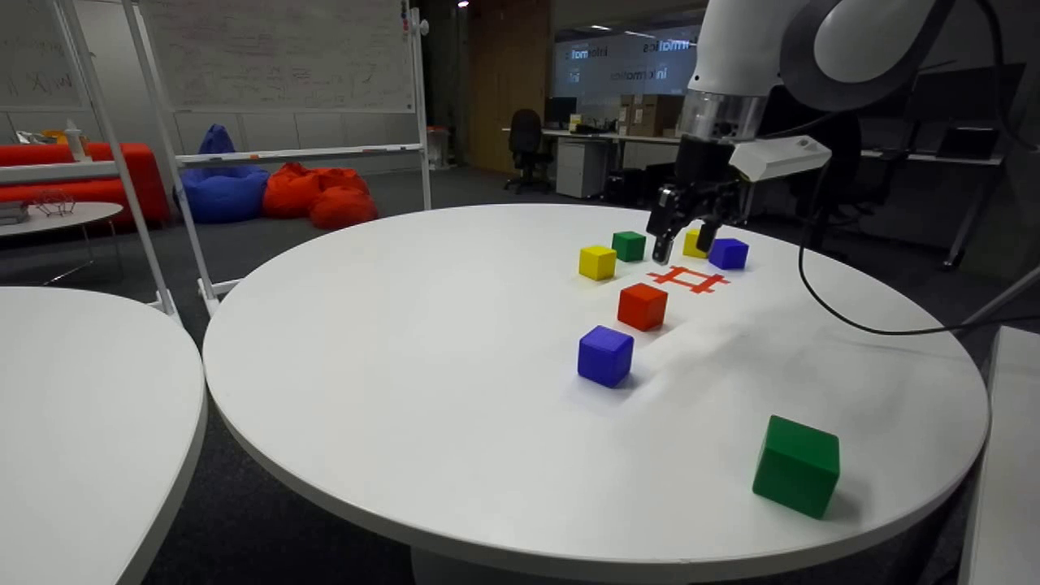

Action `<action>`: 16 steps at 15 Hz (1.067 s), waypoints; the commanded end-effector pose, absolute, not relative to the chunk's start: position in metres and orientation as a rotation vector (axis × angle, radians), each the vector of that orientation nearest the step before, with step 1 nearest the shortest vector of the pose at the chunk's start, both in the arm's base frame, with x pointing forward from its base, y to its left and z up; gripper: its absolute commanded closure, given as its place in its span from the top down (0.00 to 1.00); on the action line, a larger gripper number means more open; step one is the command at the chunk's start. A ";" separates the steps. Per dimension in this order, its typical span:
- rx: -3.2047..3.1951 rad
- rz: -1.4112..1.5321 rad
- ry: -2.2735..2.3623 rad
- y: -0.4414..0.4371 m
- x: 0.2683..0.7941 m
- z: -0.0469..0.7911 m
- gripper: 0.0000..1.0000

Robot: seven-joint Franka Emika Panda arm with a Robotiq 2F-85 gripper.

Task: Unstack all the toy blocks then put the orange block in the marked zone

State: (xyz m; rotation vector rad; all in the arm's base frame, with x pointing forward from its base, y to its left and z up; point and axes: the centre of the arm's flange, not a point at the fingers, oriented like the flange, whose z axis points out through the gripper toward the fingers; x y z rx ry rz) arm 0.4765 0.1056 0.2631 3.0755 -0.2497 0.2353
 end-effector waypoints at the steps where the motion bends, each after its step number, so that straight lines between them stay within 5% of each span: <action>1: 3.076 0.238 -0.253 0.106 0.477 0.264 1.00; 16: 3.063 0.141 -0.206 0.105 0.508 0.243 1.00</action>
